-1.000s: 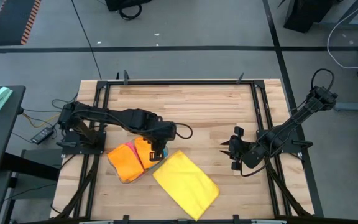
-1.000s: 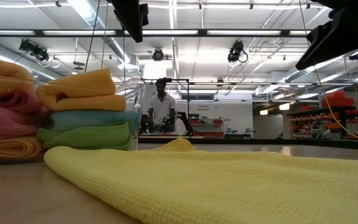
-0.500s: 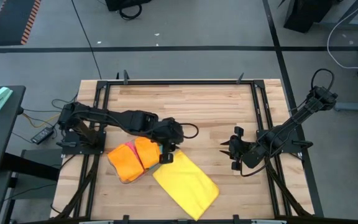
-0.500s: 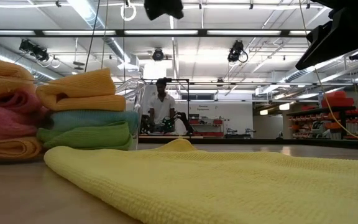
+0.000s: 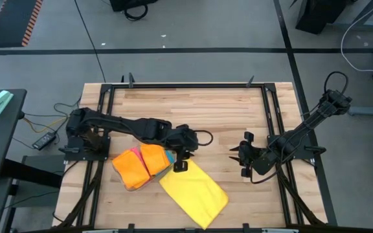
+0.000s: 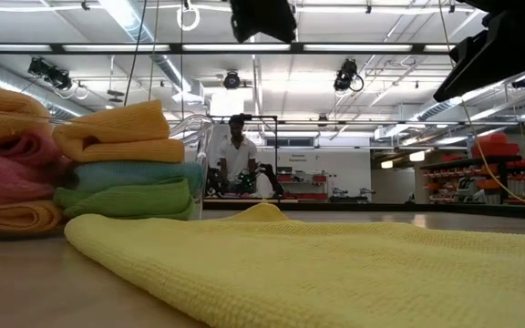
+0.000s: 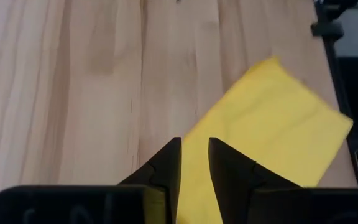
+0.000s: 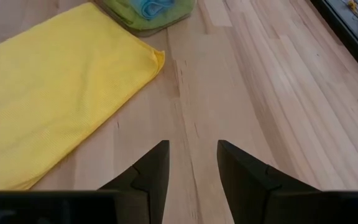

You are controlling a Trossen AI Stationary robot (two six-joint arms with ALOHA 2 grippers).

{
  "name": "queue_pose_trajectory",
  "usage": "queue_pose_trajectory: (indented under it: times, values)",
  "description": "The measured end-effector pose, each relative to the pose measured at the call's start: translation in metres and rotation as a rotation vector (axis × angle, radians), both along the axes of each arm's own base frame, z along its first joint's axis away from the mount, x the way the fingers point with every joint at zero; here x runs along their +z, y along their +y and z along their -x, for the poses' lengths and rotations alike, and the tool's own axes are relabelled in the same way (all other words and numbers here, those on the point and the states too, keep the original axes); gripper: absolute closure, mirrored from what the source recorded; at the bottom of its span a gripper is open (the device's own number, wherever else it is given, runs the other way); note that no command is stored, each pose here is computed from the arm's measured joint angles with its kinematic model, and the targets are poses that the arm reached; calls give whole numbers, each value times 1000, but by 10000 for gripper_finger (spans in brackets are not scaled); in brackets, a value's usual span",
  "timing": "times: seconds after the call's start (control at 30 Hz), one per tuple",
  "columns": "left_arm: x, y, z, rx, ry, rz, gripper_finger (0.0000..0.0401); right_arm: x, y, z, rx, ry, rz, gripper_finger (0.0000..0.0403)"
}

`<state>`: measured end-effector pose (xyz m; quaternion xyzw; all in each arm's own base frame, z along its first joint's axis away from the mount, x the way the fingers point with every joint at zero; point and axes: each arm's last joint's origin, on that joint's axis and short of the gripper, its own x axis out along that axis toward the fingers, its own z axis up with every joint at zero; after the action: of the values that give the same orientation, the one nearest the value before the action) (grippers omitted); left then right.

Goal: Fold microfiber towels
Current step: Fold the yellow microfiber cloth

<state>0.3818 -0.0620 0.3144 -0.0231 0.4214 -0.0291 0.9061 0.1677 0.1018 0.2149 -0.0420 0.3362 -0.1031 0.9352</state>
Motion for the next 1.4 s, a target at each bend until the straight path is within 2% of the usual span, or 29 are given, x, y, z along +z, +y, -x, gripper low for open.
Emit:
queue_pose_trajectory:
  times: [0.3, 0.53, 0.7, 1.0, 1.4]
  values:
    - [-24, -7, -14, -18, 46, -12, 316, -1, 0, 0, 0, 2, 0, 260]
    - [-30, -9, -16, -31, 67, -23, 319, -1, 0, 0, 2, 1, 1, 260]
    - [-34, -15, -17, -61, 85, 30, 312, -2, 2, 0, 45, 32, -49, 261]
    - [-52, -18, -26, -67, 120, 39, 318, -5, 5, -3, 61, 41, -68, 261]
    - [-52, -20, -27, -74, 109, 42, 308, -25, 15, -16, 59, 94, -32, 260]
